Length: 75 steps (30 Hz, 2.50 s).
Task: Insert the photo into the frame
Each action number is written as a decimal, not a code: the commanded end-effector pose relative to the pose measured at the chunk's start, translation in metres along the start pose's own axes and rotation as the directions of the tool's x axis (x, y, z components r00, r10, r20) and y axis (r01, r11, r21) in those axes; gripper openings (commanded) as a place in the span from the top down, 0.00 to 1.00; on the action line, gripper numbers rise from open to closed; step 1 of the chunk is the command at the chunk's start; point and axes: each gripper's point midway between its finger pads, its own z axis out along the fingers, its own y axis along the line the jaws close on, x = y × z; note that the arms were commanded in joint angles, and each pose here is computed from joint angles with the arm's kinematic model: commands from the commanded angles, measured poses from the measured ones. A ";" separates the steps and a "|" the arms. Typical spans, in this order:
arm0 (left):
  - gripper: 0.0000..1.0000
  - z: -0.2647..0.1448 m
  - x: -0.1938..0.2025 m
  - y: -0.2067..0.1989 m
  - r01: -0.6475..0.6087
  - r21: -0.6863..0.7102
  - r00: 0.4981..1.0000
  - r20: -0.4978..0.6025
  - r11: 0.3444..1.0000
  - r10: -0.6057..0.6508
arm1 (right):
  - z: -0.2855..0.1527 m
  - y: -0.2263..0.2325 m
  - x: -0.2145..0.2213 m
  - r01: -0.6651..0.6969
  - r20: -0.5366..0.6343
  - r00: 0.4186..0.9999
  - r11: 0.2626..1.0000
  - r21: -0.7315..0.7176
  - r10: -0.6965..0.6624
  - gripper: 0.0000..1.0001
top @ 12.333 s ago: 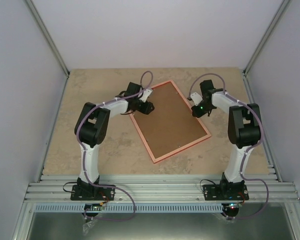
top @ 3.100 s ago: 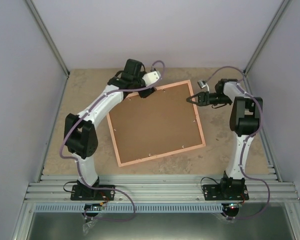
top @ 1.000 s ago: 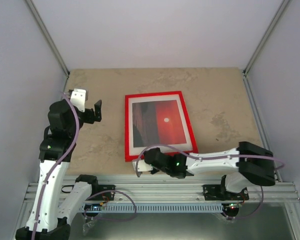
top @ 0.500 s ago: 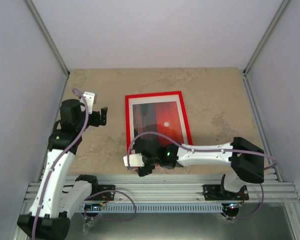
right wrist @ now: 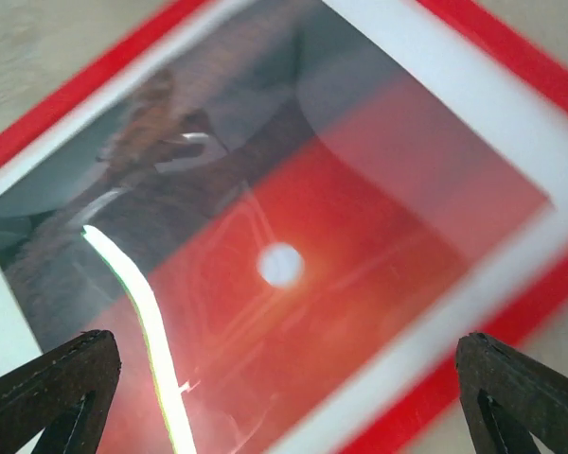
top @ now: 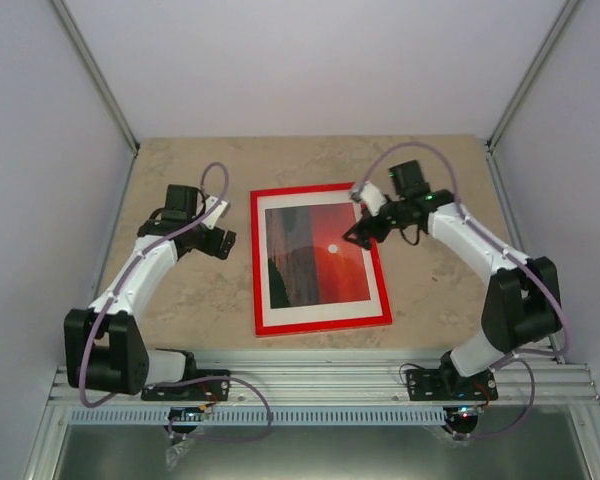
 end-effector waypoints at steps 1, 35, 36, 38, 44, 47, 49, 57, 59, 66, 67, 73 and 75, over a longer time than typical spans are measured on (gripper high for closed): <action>0.01 0.020 0.018 0.002 -0.227 0.017 0.971 -0.066 0.974 0.228 | -0.007 -0.030 0.053 -0.437 -0.065 0.899 0.892 -0.117 0.432 0.02; 0.54 0.073 0.076 -0.282 -0.664 0.534 0.667 0.107 0.523 0.738 | 0.167 -0.087 0.018 -0.464 -0.156 0.883 0.775 -0.429 0.442 0.22; 0.54 0.076 0.070 -0.288 -0.648 0.538 0.685 0.104 0.539 0.721 | 0.174 -0.077 0.008 -0.430 -0.150 0.900 0.784 -0.448 0.408 0.22; 0.52 0.084 0.058 -0.297 -0.617 0.544 0.718 0.092 0.569 0.690 | 0.186 -0.058 -0.013 -0.363 -0.128 0.930 0.799 -0.480 0.345 0.22; 0.43 0.071 0.047 -0.309 -0.594 0.584 0.741 0.130 0.553 0.659 | 0.205 0.004 -0.061 -0.259 -0.082 0.962 0.763 -0.592 0.262 0.21; 0.36 0.036 0.031 -0.305 -0.616 0.563 0.753 0.215 0.551 0.622 | 0.188 0.015 -0.088 -0.202 -0.023 0.971 0.758 -0.621 0.239 0.20; 0.30 0.014 0.021 -0.297 -0.601 0.566 0.778 0.255 0.564 0.574 | 0.164 0.012 -0.113 -0.148 0.045 0.974 0.775 -0.615 0.222 0.18; 0.25 -0.010 -0.021 -0.206 -0.408 0.523 0.913 0.220 0.748 0.344 | 0.066 -0.028 -0.132 -0.079 0.154 0.973 0.876 -0.475 0.172 0.12; 0.24 -0.007 -0.027 -0.175 -0.345 0.493 0.938 0.194 0.799 0.286 | 0.045 -0.042 -0.115 -0.112 0.139 0.972 0.889 -0.443 0.192 0.11; 0.23 0.009 -0.005 -0.066 -0.089 0.282 0.996 0.003 0.955 0.092 | -0.010 -0.090 -0.025 -0.280 0.056 0.952 0.927 -0.247 0.302 0.11; 0.23 0.012 0.007 -0.050 -0.050 0.250 0.998 -0.032 0.967 0.059 | -0.015 -0.095 -0.009 -0.319 0.036 0.941 0.919 -0.230 0.336 0.11; 0.31 0.030 0.067 -0.014 0.154 0.233 0.966 -0.240 0.960 -0.096 | -0.009 -0.089 0.095 -0.487 -0.129 0.872 0.865 -0.120 0.473 0.13; 0.34 0.034 0.064 -0.013 0.172 0.237 0.964 -0.238 0.956 -0.115 | -0.001 -0.082 0.119 -0.505 -0.173 0.857 0.858 -0.098 0.485 0.16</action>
